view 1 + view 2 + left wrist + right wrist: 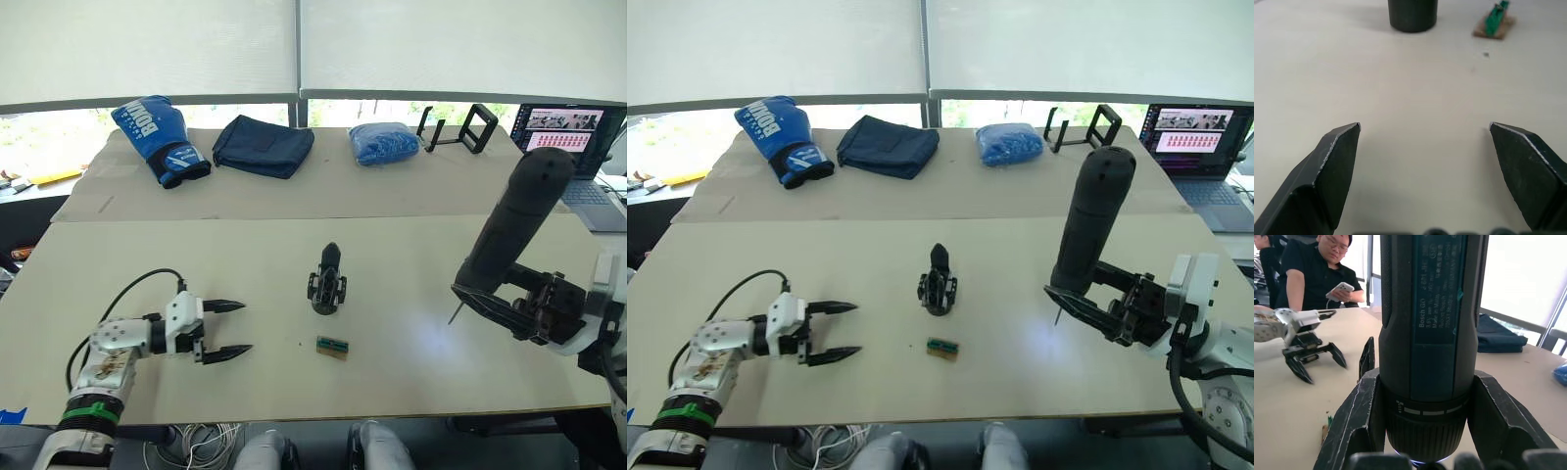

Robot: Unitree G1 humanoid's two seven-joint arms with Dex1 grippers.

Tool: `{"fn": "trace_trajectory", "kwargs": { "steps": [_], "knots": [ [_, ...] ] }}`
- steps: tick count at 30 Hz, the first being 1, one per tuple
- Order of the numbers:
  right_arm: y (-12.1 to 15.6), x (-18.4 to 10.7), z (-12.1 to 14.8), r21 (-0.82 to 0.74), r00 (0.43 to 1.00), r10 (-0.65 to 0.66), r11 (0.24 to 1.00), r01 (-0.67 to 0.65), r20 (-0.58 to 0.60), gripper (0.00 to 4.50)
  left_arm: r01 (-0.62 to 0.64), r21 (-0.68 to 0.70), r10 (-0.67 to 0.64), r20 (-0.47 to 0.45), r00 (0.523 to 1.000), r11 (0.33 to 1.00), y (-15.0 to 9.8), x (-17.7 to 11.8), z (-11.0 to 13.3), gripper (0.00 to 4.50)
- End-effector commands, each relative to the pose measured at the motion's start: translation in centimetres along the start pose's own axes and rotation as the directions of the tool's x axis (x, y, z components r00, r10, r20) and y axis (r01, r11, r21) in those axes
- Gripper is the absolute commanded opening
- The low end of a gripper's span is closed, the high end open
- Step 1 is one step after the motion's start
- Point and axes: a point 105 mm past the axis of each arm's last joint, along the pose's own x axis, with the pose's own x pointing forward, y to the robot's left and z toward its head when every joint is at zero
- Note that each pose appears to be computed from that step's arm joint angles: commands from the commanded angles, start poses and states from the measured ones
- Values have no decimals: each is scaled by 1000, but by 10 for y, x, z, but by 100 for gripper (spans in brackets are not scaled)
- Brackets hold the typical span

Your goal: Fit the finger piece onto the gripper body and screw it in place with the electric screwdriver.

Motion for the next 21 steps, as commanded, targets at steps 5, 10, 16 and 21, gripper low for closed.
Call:
{"fn": "trace_trajectory", "kwargs": {
  "steps": [5,10,16,21],
  "knots": [
    [23,25,28,-64,987,83,995,-75,140,191,67,-20,-65,104,992,998,-12,7,25,445],
    [49,54,37,-17,951,232,972,-234,204,191,159,16,-160,98,982,987,-27,44,38,445],
    [75,87,39,28,896,340,932,-362,285,191,197,35,-199,95,975,980,-39,87,41,445],
    [87,97,30,-4,873,397,911,-413,282,191,195,36,-197,83,977,980,-43,108,40,445]
  ]
}}
